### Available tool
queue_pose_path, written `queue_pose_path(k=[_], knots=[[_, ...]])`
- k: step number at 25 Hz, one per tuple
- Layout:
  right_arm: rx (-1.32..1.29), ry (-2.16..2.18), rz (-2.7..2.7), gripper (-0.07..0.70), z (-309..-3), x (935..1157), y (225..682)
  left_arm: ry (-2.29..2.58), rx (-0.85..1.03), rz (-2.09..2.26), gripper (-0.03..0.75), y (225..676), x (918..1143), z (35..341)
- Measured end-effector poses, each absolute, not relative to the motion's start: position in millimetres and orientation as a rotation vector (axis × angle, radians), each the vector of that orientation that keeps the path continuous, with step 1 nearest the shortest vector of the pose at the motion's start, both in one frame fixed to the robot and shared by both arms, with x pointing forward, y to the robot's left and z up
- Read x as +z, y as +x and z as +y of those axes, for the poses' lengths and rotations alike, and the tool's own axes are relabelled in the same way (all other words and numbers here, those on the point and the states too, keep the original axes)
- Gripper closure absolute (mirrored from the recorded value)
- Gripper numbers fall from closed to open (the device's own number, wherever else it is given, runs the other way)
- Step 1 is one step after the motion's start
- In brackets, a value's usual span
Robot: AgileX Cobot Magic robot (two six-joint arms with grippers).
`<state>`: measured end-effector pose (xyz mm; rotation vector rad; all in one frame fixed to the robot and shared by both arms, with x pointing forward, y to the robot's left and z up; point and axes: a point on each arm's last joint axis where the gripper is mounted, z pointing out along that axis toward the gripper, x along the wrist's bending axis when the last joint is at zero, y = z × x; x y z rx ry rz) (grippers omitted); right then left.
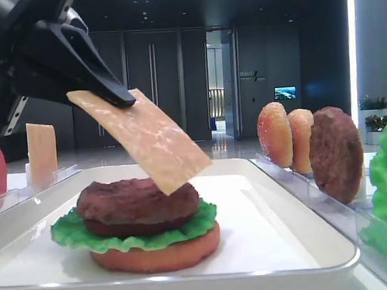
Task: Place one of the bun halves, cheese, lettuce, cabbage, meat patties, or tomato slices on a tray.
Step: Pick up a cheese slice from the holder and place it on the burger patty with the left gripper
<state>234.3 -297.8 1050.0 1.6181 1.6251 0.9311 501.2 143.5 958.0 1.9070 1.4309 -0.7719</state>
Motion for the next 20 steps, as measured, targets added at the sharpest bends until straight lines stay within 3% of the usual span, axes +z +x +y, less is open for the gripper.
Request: queue_pose_path(k=[20], knots=[[0.931, 1.618, 1.625, 0.216, -297.8, 1050.0, 234.3, 1.976, -0.683, 1.455, 0.683, 503.5, 952.3, 148.5]])
